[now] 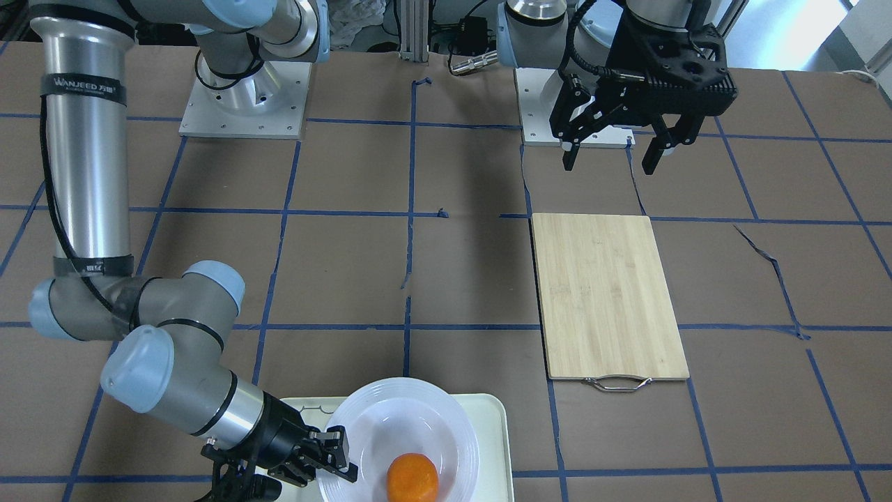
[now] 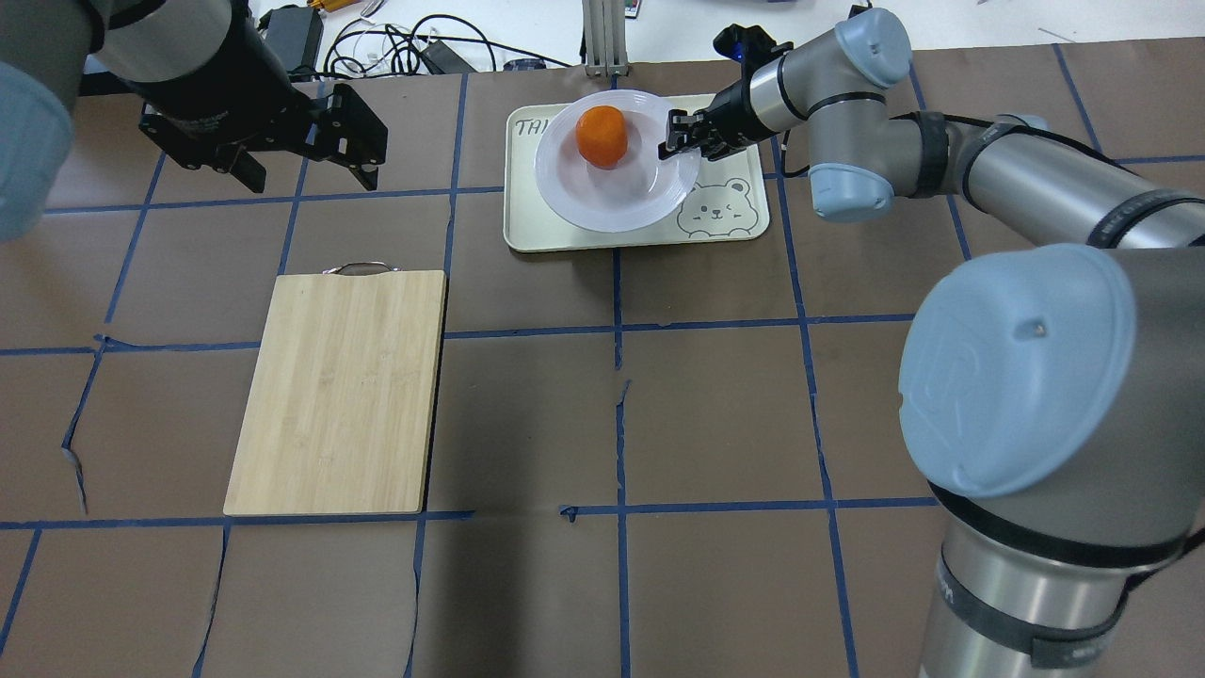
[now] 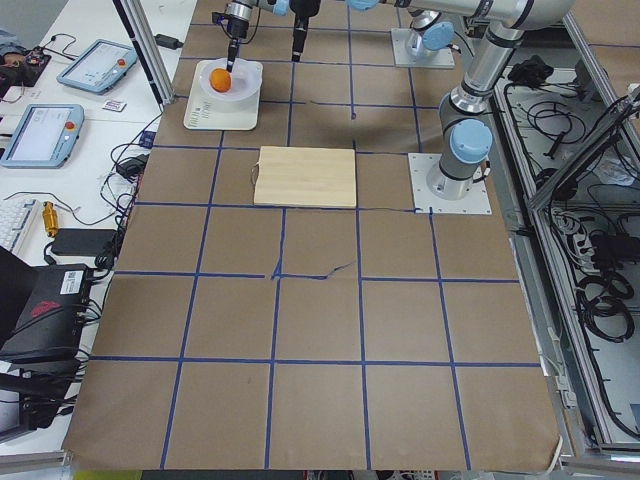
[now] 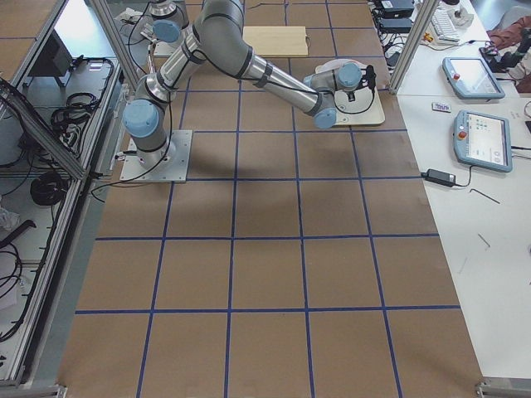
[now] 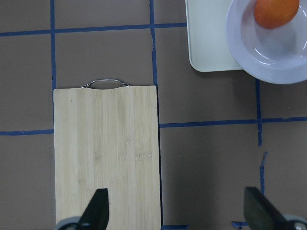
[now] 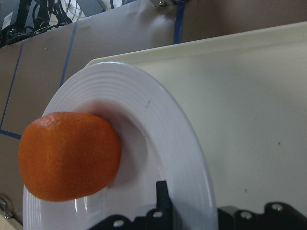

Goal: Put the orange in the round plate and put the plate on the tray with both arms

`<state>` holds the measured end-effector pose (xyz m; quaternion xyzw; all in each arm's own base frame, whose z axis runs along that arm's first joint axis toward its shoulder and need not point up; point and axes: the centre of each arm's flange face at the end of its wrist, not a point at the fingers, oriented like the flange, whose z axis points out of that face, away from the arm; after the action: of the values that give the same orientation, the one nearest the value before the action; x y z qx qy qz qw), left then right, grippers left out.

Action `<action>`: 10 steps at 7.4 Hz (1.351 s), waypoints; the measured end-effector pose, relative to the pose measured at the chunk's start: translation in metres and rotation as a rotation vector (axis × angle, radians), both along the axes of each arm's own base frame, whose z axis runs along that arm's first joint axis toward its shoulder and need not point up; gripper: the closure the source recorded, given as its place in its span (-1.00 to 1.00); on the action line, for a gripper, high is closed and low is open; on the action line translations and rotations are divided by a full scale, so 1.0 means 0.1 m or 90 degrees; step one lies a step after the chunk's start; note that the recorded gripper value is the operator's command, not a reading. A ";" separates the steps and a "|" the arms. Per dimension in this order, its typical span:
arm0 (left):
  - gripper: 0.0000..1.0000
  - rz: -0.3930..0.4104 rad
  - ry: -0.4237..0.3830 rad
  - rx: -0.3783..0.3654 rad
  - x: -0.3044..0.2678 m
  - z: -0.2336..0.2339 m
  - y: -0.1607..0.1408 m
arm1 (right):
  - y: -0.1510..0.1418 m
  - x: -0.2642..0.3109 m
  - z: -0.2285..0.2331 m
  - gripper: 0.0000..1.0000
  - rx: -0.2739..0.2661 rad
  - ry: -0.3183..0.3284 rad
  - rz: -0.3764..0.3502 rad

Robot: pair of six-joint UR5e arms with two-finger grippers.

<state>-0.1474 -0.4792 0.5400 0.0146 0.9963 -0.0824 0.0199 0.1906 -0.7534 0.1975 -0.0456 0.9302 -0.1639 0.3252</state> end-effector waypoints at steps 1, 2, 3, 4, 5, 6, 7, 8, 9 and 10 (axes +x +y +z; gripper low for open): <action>-1.00 0.000 0.000 0.000 0.00 0.00 0.00 | -0.05 0.00 -0.10 1.00 0.006 -0.001 -0.002; -1.00 0.000 0.000 0.000 0.00 0.00 0.00 | -0.07 0.00 -0.17 1.00 0.011 0.000 -0.004; -1.00 0.000 0.000 0.000 0.00 0.00 0.00 | -0.08 -0.01 -0.25 1.00 0.018 0.003 -0.005; -1.00 0.000 0.000 -0.001 0.00 0.01 0.00 | -0.07 -0.01 -0.31 0.66 0.024 0.005 -0.006; -1.00 0.000 0.000 -0.001 0.00 0.01 0.00 | -0.06 -0.01 -0.36 -0.98 0.028 0.007 -0.007; -1.00 0.000 0.000 -0.001 0.00 0.01 0.00 | -0.06 -0.02 -0.38 -1.00 0.031 0.016 -0.011; -1.00 0.000 0.000 -0.001 0.00 0.01 0.01 | -0.07 -0.05 -0.36 -1.00 0.034 0.031 -0.026; -1.00 0.000 0.000 -0.001 0.00 0.01 0.01 | -0.08 -0.07 -0.27 -1.00 0.041 0.038 -0.052; -1.00 0.000 0.000 -0.001 0.00 0.01 0.01 | -0.08 -0.10 -0.10 -1.00 0.049 0.047 -0.080; -1.00 0.000 0.000 -0.001 0.00 0.01 0.01 | -0.03 -0.15 0.16 -1.00 0.071 0.079 -0.104</action>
<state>-0.1474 -0.4787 0.5411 0.0146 0.9962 -0.0835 0.0198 0.1753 -0.7566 0.2139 0.0382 0.9568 -0.1350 0.2545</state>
